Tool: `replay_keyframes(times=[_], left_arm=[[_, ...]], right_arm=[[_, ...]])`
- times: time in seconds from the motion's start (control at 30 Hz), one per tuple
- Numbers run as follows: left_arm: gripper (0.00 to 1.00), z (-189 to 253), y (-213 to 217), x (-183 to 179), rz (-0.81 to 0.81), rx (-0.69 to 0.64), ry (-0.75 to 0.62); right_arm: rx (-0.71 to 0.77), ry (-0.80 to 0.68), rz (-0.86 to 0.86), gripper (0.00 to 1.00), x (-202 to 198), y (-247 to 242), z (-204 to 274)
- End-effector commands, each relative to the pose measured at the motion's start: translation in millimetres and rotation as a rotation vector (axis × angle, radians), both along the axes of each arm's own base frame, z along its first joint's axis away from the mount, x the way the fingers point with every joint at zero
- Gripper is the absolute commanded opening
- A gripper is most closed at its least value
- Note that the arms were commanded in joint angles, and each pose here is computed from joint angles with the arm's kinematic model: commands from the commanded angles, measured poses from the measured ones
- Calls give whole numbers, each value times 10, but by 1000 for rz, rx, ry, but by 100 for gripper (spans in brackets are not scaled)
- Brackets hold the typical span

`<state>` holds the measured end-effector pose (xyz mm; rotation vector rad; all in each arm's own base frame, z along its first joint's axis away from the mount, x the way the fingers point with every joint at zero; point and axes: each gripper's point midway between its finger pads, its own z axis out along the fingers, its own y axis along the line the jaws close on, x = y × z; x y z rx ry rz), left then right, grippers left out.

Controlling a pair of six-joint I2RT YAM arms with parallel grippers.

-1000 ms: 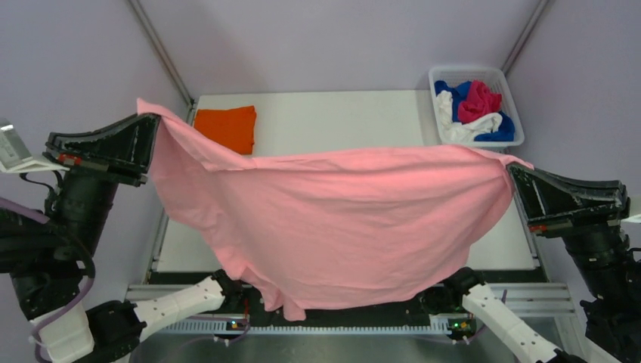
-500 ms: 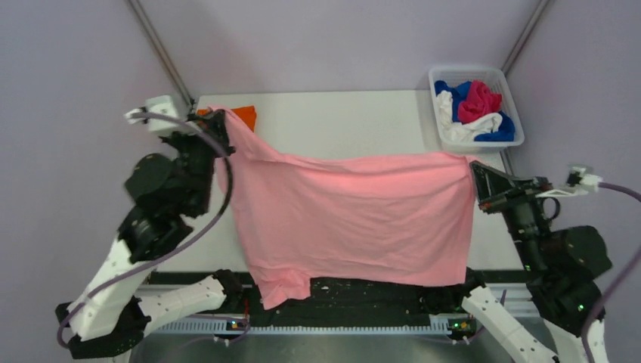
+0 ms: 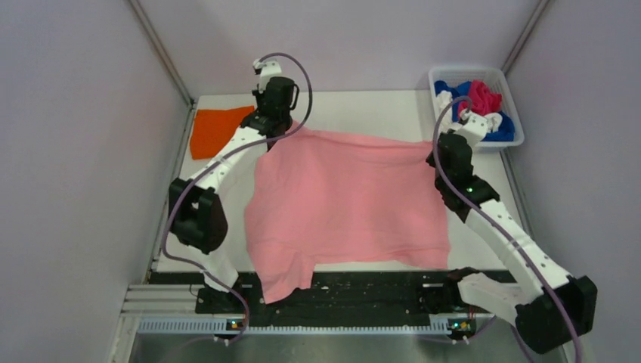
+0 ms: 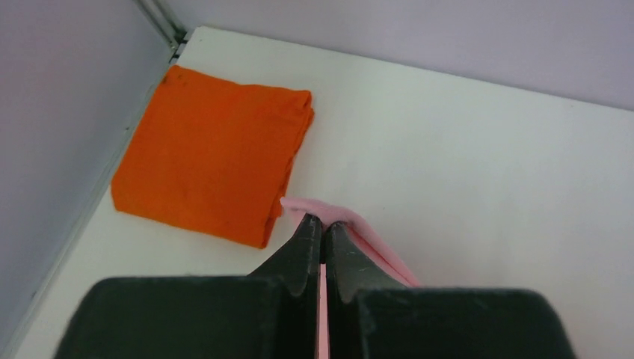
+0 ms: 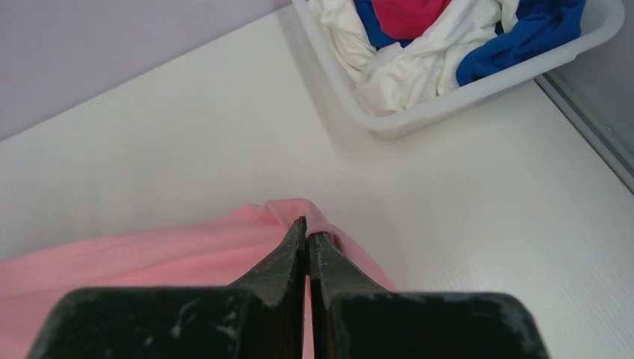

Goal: Fold and stack the t-shirts
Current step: Flatten out the tshirt

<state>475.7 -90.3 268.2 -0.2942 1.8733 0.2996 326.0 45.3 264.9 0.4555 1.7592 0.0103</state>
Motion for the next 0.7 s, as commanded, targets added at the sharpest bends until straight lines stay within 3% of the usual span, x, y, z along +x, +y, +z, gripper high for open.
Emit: replay_keyframes(times=[0.0, 0.23, 0.27, 0.33, 0.37, 0.43, 0.5, 0.57, 0.6, 0.67], left_arm=[[0, 289, -20, 648, 9, -73, -108], [0, -537, -175, 1474, -78, -68, 26], [3, -629, -176, 1572, -83, -74, 29], [22, -781, -178, 1757, -99, -86, 25], [37, -844, -176, 1837, -107, -97, 25], [62, -870, -170, 1955, -115, -136, 18], [79, -876, -193, 1985, -137, -199, 19], [86, -884, -261, 1932, -171, -252, 33], [87, -834, -310, 1880, -192, -280, 36], [93, -858, -409, 1759, -229, -339, 64]], right_arm=[[30, -47, -34, 0, 564, -132, -35], [39, 12, -33, 0, 1389, -188, -519], [35, 11, -37, 0, 1523, -211, -547], [5, 54, -47, 0, 1819, -246, -760], [-18, 71, -59, 7, 1945, -276, -794], [-52, 132, -54, 41, 2151, -257, -869], [-53, 160, -24, 55, 2254, -194, -858], [-38, 149, 15, 66, 2254, -126, -808], [-24, 142, 45, 79, 2229, -66, -799], [5, 136, 102, 94, 2125, 63, -801]])
